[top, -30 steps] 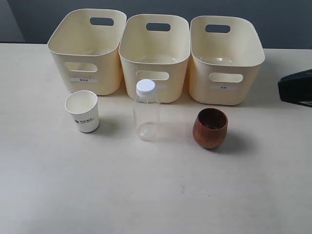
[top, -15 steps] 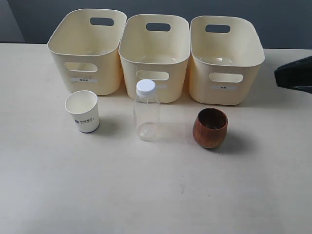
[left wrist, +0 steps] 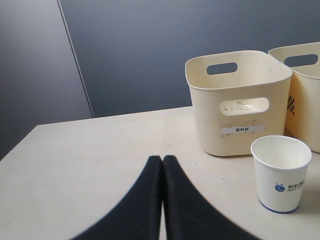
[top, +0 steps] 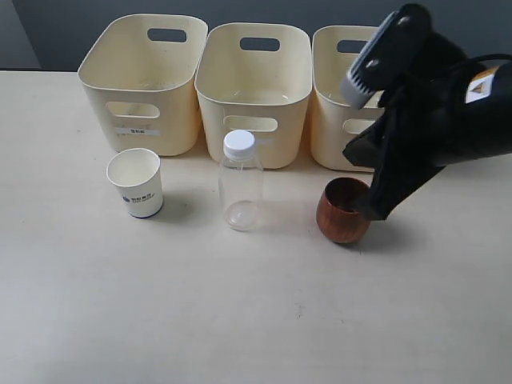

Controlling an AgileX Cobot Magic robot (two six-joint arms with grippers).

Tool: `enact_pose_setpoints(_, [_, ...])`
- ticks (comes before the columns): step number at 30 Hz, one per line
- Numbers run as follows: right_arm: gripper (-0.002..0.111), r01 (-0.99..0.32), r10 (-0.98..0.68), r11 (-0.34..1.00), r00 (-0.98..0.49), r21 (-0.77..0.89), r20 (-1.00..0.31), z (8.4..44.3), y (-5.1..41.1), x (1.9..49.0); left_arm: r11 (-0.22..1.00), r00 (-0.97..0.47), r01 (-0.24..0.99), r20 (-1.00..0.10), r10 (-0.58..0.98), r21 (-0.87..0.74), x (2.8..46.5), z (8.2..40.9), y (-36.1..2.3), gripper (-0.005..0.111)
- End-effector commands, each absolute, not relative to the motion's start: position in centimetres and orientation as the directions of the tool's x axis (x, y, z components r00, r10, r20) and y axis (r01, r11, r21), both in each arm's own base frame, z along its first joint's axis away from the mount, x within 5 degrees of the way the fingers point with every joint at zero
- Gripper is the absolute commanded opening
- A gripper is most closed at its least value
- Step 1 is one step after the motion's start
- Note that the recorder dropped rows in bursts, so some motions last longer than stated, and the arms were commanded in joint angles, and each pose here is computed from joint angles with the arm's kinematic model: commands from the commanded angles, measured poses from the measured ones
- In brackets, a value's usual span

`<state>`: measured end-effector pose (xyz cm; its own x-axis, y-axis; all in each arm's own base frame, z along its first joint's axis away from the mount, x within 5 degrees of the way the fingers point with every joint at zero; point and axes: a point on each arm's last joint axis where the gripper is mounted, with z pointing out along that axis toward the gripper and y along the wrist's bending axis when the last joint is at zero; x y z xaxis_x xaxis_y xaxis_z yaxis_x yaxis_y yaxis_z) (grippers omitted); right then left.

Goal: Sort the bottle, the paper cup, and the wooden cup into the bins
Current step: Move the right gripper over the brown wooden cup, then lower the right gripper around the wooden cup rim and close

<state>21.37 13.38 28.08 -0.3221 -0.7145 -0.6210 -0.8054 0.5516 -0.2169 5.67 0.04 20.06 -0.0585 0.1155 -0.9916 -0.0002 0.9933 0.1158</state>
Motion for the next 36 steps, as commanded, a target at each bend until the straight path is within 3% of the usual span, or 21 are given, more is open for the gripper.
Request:
enact_pose_setpoints(1, [-0.001,-0.791,-0.742,0.552,-0.324,-0.262,-0.587,27.73,14.49,23.04,0.993,-0.048,-0.002,-0.992,0.114,0.114,5.64,20.09,0.04,0.000])
enact_pose_setpoints(9, [-0.001,-0.831,-0.827,0.485,-0.336,-0.271,-0.451,27.64,14.20,23.30,0.993,-0.048,-0.002,-0.992,0.114,0.114,5.64,20.09,0.04,0.000])
enact_pose_setpoints(19, [-0.001,-0.823,-0.817,0.493,-0.325,-0.283,-0.477,27.58,14.46,23.71,0.993,-0.048,-0.002,-0.992,0.114,0.114,5.64,20.09,0.04,0.000])
enact_pose_setpoints(36, [-0.001,-0.843,-0.853,0.458,-0.326,-0.284,-0.407,27.26,14.01,23.37,0.993,-0.048,-0.002,-0.992,0.114,0.114,5.64,20.09,0.04,0.000])
